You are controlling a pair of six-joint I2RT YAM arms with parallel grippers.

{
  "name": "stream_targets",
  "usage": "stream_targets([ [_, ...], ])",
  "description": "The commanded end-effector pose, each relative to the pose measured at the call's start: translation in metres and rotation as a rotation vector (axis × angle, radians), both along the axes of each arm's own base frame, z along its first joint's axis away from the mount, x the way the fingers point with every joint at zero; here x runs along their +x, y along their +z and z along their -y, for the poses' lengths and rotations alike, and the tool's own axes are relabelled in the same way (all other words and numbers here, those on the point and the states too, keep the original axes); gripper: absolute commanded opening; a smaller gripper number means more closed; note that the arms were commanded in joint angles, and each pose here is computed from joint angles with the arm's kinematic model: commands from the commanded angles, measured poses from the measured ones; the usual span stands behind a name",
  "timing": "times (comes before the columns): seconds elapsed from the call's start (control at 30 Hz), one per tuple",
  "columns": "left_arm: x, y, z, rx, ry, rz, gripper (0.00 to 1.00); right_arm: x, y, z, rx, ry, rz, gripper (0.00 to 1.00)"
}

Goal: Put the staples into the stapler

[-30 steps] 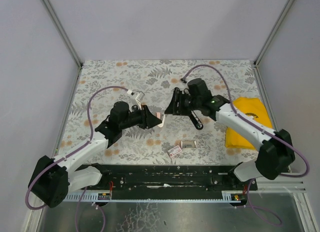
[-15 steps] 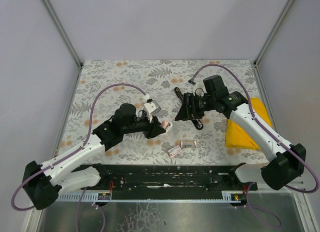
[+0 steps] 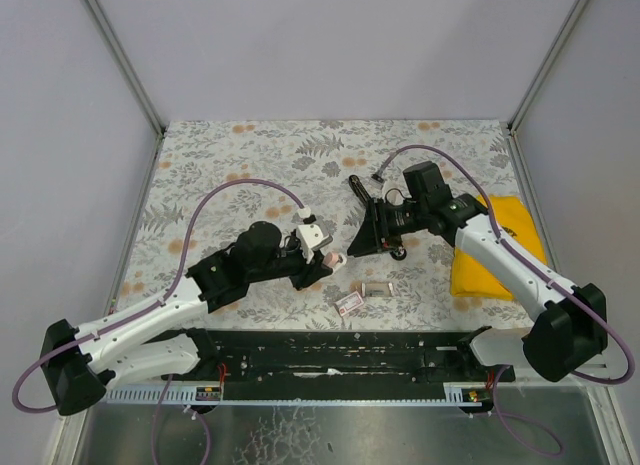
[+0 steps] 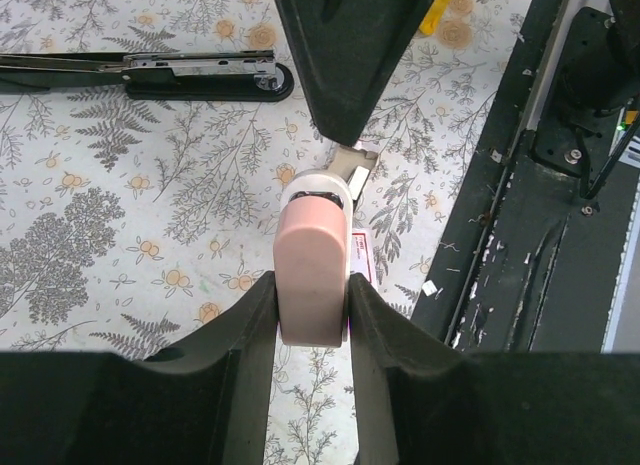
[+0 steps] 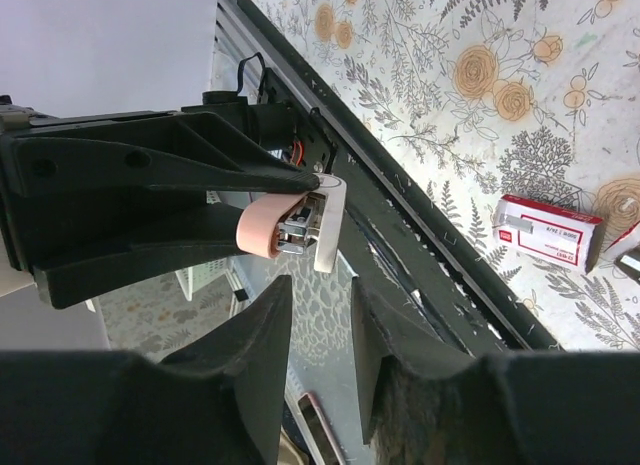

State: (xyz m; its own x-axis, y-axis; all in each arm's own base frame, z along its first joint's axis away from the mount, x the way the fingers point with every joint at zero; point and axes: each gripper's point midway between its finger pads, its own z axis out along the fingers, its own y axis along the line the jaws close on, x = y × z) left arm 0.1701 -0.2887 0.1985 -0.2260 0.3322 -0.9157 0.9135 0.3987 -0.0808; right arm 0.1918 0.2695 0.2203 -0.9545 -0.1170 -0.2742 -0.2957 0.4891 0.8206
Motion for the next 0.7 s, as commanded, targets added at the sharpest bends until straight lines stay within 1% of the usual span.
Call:
stream_targets([
  [0.0, 0.004, 0.003, 0.000, 0.013, 0.014, 0.048, 0.00, -0.010, 0.017, -0.006, 0.086, 0.019, -0.008, 0.38],
  [0.1, 0.004, 0.001, 0.001, 0.016, 0.013, 0.038, 0.00, -0.009, 0.010, -0.006, 0.073, 0.005, -0.026, 0.39],
  [0.3, 0.002, -0.002, 0.004, 0.019, 0.004, 0.024, 0.00, -0.009, 0.007, -0.013, 0.093, -0.005, -0.055, 0.38],
  [0.67, 0.001, -0.003, 0.004, 0.021, 0.003, 0.021, 0.00, -0.011, -0.015, -0.015, 0.048, -0.015, -0.106, 0.30],
])
